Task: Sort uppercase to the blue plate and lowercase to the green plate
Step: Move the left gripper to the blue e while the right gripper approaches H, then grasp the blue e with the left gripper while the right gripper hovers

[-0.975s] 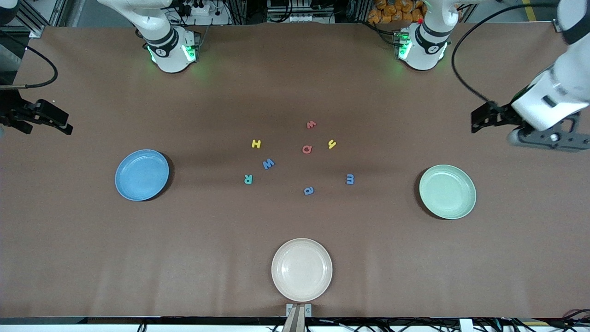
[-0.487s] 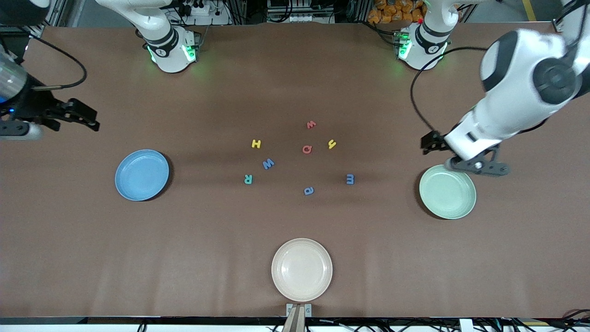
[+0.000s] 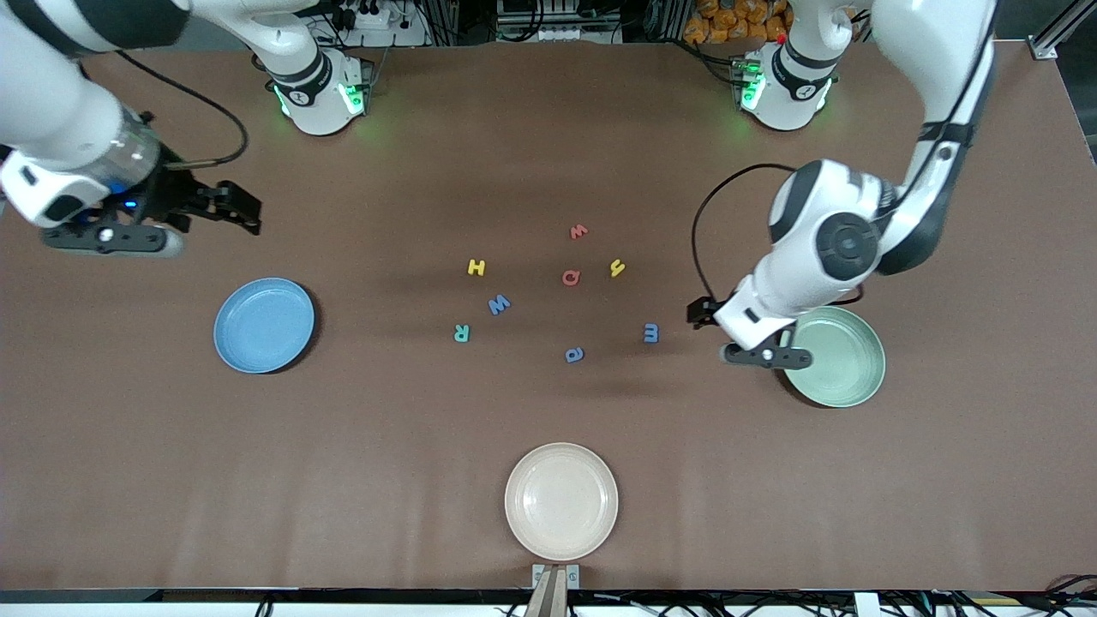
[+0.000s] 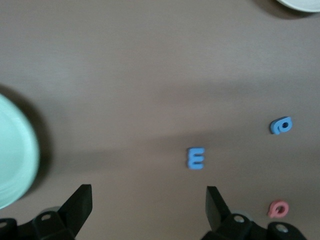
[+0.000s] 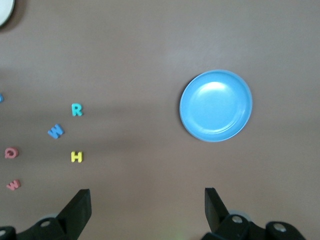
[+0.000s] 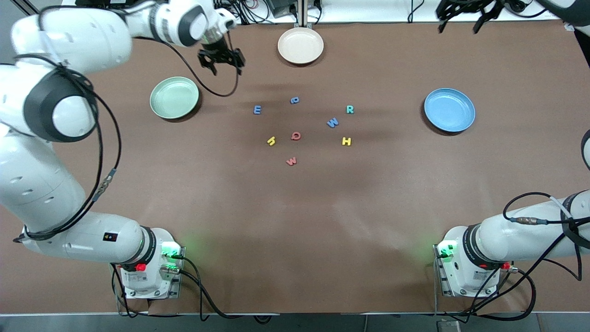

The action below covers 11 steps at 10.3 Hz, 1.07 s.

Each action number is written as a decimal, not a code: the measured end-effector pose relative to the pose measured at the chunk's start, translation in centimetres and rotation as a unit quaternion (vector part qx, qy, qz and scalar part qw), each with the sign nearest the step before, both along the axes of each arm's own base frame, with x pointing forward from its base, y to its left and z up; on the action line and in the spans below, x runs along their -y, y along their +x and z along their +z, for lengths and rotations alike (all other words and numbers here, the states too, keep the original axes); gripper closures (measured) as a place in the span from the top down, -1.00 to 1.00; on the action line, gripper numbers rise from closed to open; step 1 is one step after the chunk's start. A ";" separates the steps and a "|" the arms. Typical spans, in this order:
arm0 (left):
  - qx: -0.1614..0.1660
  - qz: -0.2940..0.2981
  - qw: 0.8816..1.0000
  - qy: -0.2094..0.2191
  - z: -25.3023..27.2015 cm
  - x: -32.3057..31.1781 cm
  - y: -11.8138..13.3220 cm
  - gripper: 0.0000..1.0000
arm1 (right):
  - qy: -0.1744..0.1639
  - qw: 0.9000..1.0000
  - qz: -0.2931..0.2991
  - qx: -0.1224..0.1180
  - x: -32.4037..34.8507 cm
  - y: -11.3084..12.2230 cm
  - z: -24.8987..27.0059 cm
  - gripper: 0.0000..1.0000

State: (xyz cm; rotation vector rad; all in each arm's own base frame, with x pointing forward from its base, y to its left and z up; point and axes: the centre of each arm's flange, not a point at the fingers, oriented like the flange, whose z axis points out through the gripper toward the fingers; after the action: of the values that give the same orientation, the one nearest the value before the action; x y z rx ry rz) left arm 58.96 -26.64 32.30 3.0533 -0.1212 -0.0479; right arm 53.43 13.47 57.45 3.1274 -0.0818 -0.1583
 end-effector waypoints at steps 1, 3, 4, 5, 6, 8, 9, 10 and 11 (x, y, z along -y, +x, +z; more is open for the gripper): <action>0.010 0.000 1.000 0.019 -2.1 2.4 -0.8 1.00 | -0.002 1.000 0.007 -0.003 -2.0 -0.5 -1.4 1.00; 0.018 0.008 0.999 0.048 -5.6 6.2 -2.4 1.00 | -0.008 1.000 0.003 -0.007 -5.9 -1.7 -5.0 1.00; 0.017 0.009 0.999 0.049 -6.7 7.0 -2.7 1.00 | -0.010 1.000 0.003 -0.007 -7.8 -2.5 -6.8 1.00; 0.017 0.011 0.999 0.044 -7.6 7.5 -2.7 1.00 | -0.009 1.000 0.005 -0.002 -9.3 -3.2 -8.3 1.00; 0.015 0.013 0.999 0.041 -8.7 7.7 -2.8 1.00 | -0.007 1.000 0.012 0.005 -10.2 -3.6 -9.9 1.00; 0.005 0.013 0.999 0.039 -11.1 7.9 -3.1 0.99 | 0.000 1.000 0.021 0.019 -11.6 -4.8 -14.2 1.00; 0.002 0.013 0.999 0.037 -12.3 7.9 -3.2 0.93 | 0.003 0.999 0.027 0.024 -12.3 -5.6 -16.6 1.00; -0.002 0.013 0.999 0.037 -13.1 7.9 -3.3 0.89 | 0.005 0.999 0.026 0.024 -13.2 -6.4 -18.6 1.00; -0.006 0.013 0.999 0.038 -13.7 7.8 -3.4 0.80 | 0.006 1.000 0.018 0.021 -14.4 -7.0 -20.3 1.00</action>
State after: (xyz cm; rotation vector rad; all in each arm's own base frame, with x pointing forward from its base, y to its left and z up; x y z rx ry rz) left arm 55.52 -34.48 18.56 3.1289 -0.0810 -0.0714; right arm 46.44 27.92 37.10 3.1421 -0.0252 -0.0938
